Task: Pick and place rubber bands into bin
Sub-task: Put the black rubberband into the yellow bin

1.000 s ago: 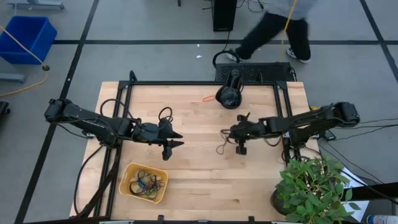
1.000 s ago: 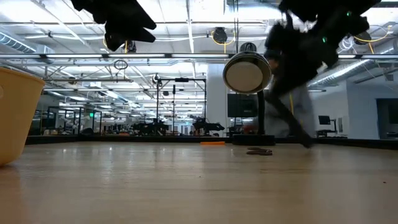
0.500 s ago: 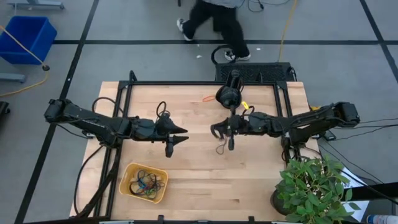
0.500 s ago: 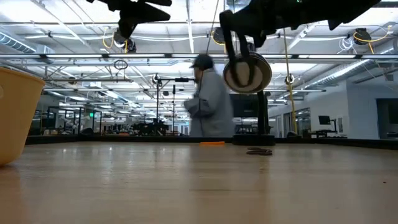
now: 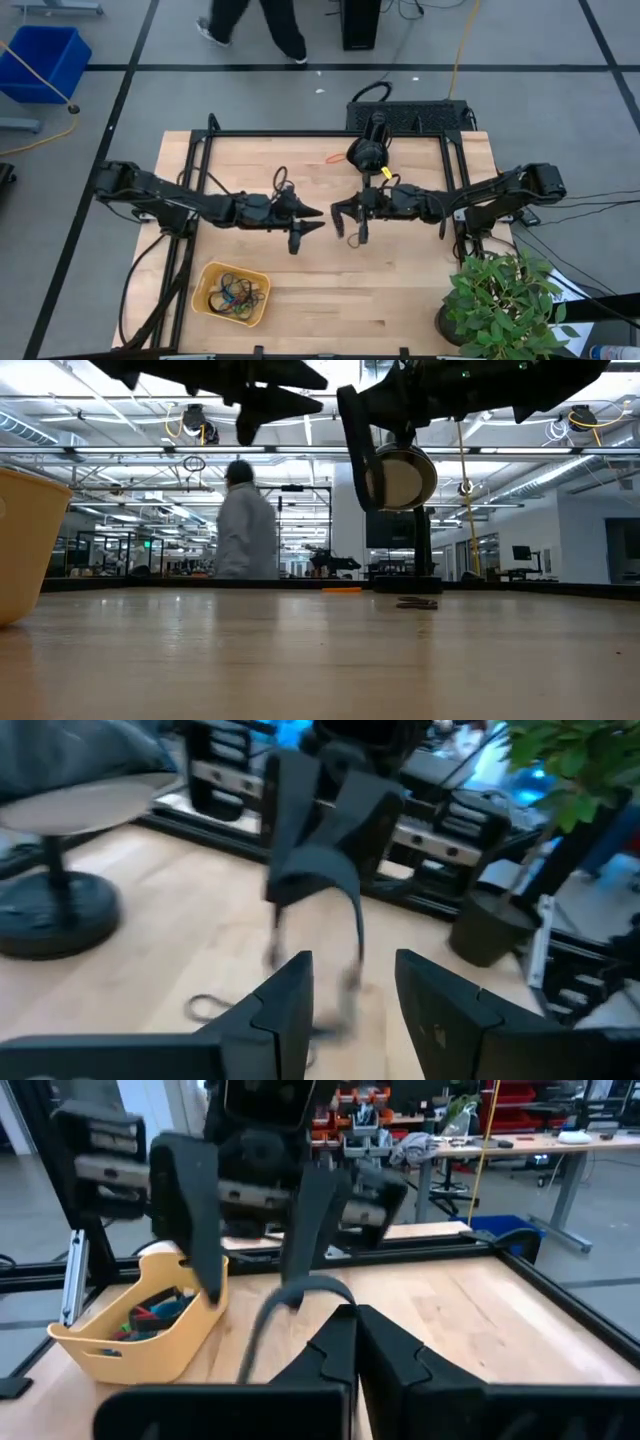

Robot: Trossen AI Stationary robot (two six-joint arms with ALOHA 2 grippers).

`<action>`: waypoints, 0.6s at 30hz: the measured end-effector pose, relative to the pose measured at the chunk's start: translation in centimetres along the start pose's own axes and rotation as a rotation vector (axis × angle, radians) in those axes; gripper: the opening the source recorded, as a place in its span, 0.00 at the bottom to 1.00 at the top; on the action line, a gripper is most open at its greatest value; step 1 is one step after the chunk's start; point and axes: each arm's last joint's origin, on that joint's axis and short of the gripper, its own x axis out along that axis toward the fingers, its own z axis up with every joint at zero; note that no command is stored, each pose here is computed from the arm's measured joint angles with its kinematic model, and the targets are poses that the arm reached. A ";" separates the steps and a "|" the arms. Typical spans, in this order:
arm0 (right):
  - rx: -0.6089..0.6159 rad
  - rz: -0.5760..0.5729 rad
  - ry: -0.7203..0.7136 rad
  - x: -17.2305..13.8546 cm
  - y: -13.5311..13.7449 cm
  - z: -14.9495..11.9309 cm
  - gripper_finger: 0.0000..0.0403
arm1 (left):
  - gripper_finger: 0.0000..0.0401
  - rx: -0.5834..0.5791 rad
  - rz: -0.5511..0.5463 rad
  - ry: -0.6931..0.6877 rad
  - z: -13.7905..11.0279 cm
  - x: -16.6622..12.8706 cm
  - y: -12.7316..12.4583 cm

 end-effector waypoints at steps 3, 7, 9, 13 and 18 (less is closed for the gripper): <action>0.000 0.001 -0.010 0.0 0.0 0.1 0.00 | 0.37 -0.008 -0.026 -0.039 -0.5 1.1 0.1; -0.001 0.001 -0.015 0.0 0.0 0.1 0.00 | 0.37 -0.016 -0.012 -0.076 -1.4 2.6 0.5; -0.001 0.001 -0.013 0.0 0.0 0.1 0.00 | 0.37 -0.021 -0.010 -0.098 -1.7 3.1 0.8; -0.001 0.001 -0.014 0.0 0.0 0.1 0.00 | 0.37 -0.031 -0.002 -0.142 -2.1 4.0 1.4; 0.000 0.001 -0.014 0.0 0.0 0.1 0.00 | 0.33 -0.005 0.001 -0.171 -2.2 4.4 1.8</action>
